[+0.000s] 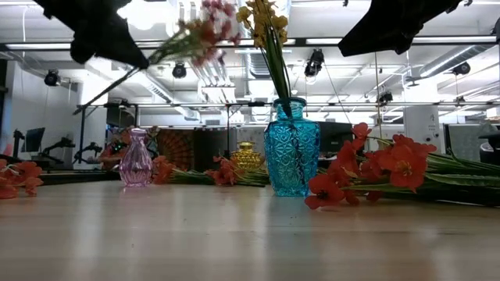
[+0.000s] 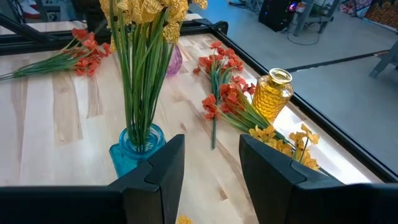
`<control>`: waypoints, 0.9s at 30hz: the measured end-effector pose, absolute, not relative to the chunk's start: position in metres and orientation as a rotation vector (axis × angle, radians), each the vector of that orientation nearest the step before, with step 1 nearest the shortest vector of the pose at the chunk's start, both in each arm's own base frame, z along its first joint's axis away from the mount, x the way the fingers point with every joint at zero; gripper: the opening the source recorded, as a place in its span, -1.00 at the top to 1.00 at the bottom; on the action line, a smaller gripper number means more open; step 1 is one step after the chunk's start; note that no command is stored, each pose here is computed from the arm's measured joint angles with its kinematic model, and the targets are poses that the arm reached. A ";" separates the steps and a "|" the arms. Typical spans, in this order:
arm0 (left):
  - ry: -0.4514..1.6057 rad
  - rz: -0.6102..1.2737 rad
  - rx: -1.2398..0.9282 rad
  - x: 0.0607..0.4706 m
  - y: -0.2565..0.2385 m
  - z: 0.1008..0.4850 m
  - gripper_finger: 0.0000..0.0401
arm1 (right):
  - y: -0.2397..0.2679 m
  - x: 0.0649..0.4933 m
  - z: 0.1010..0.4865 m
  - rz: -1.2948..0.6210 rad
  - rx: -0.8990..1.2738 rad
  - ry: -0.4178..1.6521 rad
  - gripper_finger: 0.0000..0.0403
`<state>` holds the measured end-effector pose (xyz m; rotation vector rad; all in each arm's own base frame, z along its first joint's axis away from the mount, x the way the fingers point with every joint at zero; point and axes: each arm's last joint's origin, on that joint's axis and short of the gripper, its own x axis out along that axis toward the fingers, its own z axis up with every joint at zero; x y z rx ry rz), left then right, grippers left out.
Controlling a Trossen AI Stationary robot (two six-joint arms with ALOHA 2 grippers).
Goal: Sort flowers into vase by color
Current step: Put the left red flowers into the purple vase
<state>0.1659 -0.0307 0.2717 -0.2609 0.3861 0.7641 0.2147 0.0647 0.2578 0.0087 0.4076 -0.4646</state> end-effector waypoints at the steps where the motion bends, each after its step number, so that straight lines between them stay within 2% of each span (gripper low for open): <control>1: 0.365 0.784 -0.242 0.163 -0.029 0.274 1.00 | 0.065 0.215 0.258 -0.465 0.009 0.408 0.28; 5: 0.287 0.842 -0.168 0.155 -0.025 0.285 1.00 | 0.065 0.215 0.258 -0.464 0.007 0.408 0.28; 8: 0.233 0.798 -0.132 0.155 -0.025 0.297 1.00 | 0.065 0.215 0.258 -0.464 0.007 0.408 0.28; 12: 0.153 0.587 -0.023 0.162 -0.030 0.317 1.00 | 0.065 0.215 0.258 -0.465 0.008 0.408 0.28; 17: -0.055 0.290 0.178 0.163 -0.036 0.326 1.00 | 0.065 0.215 0.258 -0.465 0.010 0.407 0.28; 19: -0.114 0.318 0.192 0.160 -0.033 0.322 1.00 | 0.065 0.215 0.258 -0.465 0.010 0.407 0.28; 23: -0.142 0.490 0.244 0.154 -0.024 0.301 1.00 | 0.065 0.215 0.258 -0.465 0.011 0.406 0.28; 27: -0.209 0.591 0.211 0.148 -0.015 0.278 1.00 | 0.065 0.215 0.258 -0.465 0.011 0.405 0.28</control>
